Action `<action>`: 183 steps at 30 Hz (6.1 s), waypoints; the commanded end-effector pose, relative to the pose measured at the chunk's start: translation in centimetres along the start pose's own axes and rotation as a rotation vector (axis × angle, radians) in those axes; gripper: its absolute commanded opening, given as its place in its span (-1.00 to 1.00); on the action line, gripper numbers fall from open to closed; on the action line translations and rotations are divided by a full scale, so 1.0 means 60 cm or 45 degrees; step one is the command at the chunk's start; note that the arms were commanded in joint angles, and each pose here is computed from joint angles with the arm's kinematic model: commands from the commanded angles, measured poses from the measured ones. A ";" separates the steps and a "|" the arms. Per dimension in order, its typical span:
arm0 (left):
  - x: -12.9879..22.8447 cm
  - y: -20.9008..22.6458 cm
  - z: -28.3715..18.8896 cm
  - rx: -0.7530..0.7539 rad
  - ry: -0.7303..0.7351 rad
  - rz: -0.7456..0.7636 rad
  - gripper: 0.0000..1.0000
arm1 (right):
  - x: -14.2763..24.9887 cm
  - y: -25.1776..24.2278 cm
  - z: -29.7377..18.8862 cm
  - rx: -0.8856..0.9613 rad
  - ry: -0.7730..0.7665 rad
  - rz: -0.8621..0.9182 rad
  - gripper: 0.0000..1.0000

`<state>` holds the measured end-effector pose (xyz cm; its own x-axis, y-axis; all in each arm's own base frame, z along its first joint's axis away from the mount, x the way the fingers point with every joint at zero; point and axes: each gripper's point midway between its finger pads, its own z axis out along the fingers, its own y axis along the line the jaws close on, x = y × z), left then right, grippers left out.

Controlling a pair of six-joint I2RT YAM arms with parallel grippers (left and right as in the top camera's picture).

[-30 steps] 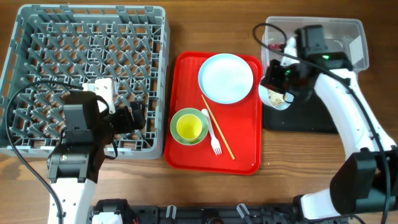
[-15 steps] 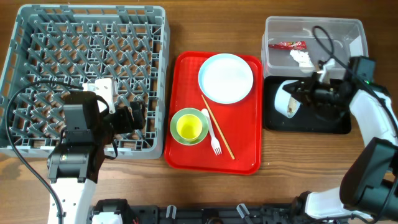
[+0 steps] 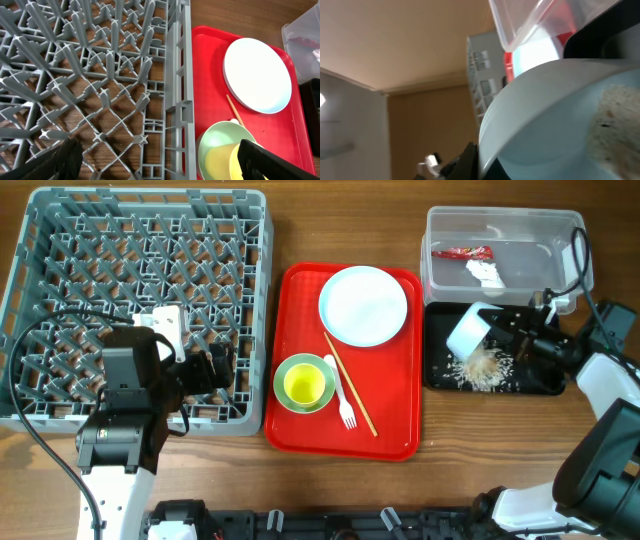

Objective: Sort waste into correct bins and load items into the dishwasher rack
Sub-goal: 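Tip the blue bowl over the black tray to empty the rice, then place the empty blue bowl onto the white plate, then grasp the yellow cup from the green bowl with the right gripper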

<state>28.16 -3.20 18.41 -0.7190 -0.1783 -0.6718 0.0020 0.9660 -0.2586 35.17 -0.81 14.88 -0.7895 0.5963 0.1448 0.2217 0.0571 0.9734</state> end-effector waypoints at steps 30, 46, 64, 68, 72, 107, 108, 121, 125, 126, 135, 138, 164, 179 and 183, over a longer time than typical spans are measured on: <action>-0.011 -0.006 -0.005 0.022 -0.020 -0.006 1.00 | -0.036 0.079 -0.013 -0.145 0.017 0.316 -0.91; -0.011 -0.006 -0.005 0.022 -0.020 -0.006 1.00 | -0.046 0.072 -0.007 -0.115 -0.050 -0.033 -0.91; -0.009 -0.006 -0.005 0.020 -0.014 -0.007 1.00 | -0.025 0.038 0.002 -0.062 -0.023 0.012 -0.91; -0.009 -0.006 -0.005 0.021 -0.015 -0.007 1.00 | -0.035 0.017 0.002 0.001 -0.084 0.140 -0.92; -0.009 -0.006 -0.005 0.021 -0.015 -0.007 1.00 | -0.020 0.054 0.001 -0.106 0.014 -0.072 -0.91; -0.011 -0.006 -0.005 0.022 -0.021 -0.005 1.00 | 0.053 0.108 0.123 0.080 0.107 -0.218 -0.91; -0.011 -0.006 -0.005 0.022 -0.020 -0.005 1.00 | 0.058 0.119 0.127 0.082 0.103 -0.251 -0.91; -0.011 -0.006 -0.005 0.022 -0.020 -0.005 1.00 | 0.126 0.159 0.199 0.366 -0.102 -0.676 -0.91; -0.011 -0.006 -0.005 0.022 -0.020 -0.005 1.00 | 0.144 0.133 0.216 0.523 -0.112 -0.805 -0.91; -0.011 -0.006 -0.005 0.022 -0.020 -0.005 1.00 | 0.148 0.128 0.218 0.559 -0.113 -0.841 -0.91; -0.011 -0.006 -0.005 0.022 -0.021 -0.005 1.00 | 0.172 0.166 0.246 0.760 -0.125 -1.313 -0.91; -0.011 -0.006 -0.005 0.022 -0.021 -0.005 1.00 | 0.175 0.166 0.268 0.811 -0.129 -1.487 -0.91; -0.011 -0.006 -0.005 0.022 -0.020 -0.006 1.00 | 0.137 -0.109 0.397 1.206 0.201 -1.612 -0.71; -0.011 -0.006 -0.005 0.022 -0.020 -0.005 1.00 | 0.221 0.027 0.371 0.981 0.350 -1.559 0.06; -0.011 -0.006 -0.005 0.022 -0.020 -0.005 1.00 | 0.286 0.070 0.357 0.790 0.495 -1.503 0.09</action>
<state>28.17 -3.20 18.43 -0.7187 -0.1783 -0.6721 0.0021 0.9660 -0.2586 37.12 24.19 12.67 -0.7971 -0.3159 -0.5147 -0.4591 0.8707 0.1764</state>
